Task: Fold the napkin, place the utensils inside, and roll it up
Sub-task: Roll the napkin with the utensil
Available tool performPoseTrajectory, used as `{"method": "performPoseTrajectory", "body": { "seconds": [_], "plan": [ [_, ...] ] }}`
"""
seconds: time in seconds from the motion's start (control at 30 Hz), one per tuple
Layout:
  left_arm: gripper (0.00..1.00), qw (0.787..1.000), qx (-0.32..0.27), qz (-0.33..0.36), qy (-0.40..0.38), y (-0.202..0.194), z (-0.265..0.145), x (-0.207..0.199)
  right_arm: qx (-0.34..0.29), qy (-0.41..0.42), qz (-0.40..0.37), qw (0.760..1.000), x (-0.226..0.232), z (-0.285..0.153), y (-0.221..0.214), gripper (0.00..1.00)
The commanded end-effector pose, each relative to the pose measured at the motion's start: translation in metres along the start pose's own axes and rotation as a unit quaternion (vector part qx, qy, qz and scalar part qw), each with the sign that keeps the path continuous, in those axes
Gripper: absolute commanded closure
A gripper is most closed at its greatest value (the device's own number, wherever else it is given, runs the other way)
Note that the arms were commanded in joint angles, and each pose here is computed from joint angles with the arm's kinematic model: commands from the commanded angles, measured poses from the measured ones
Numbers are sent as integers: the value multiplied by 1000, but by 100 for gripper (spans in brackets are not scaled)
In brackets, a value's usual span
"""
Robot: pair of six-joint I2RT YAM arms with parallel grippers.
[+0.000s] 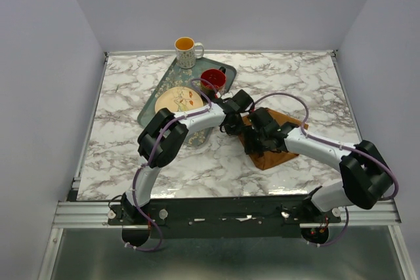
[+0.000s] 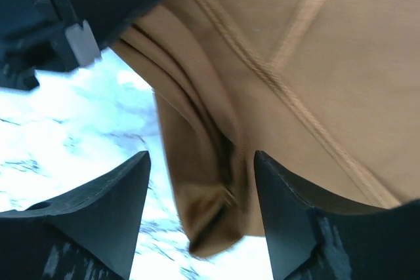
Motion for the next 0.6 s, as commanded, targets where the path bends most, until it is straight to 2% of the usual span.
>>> {"method": "performPoseTrajectory", "body": {
  "seconds": [0.0, 0.13, 0.3, 0.57],
  "plan": [
    [100, 999, -5, 9, 44, -6, 7, 18, -48, -31, -18, 998, -7, -33, 17, 26],
    [100, 999, -5, 9, 43, -6, 7, 17, -48, 9, -32, 998, 3, -32, 12, 26],
    [100, 999, -7, 9, 45, -6, 7, 19, -37, 2, -39, 999, 4, -18, 8, 27],
    [100, 999, -5, 8, 42, -6, 7, 17, -17, -8, -48, 999, 12, 3, 0, 35]
  ]
}}
Point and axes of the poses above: each gripper's point midway between its finger pads, its own z axis out along the fingers, its own x axis along the line the jaws close on, y = z × x, the point moved 6 cm from there along -z, back along the fingers, and after that the axes turned 3 degrees about -z, right-handed, at the moved point
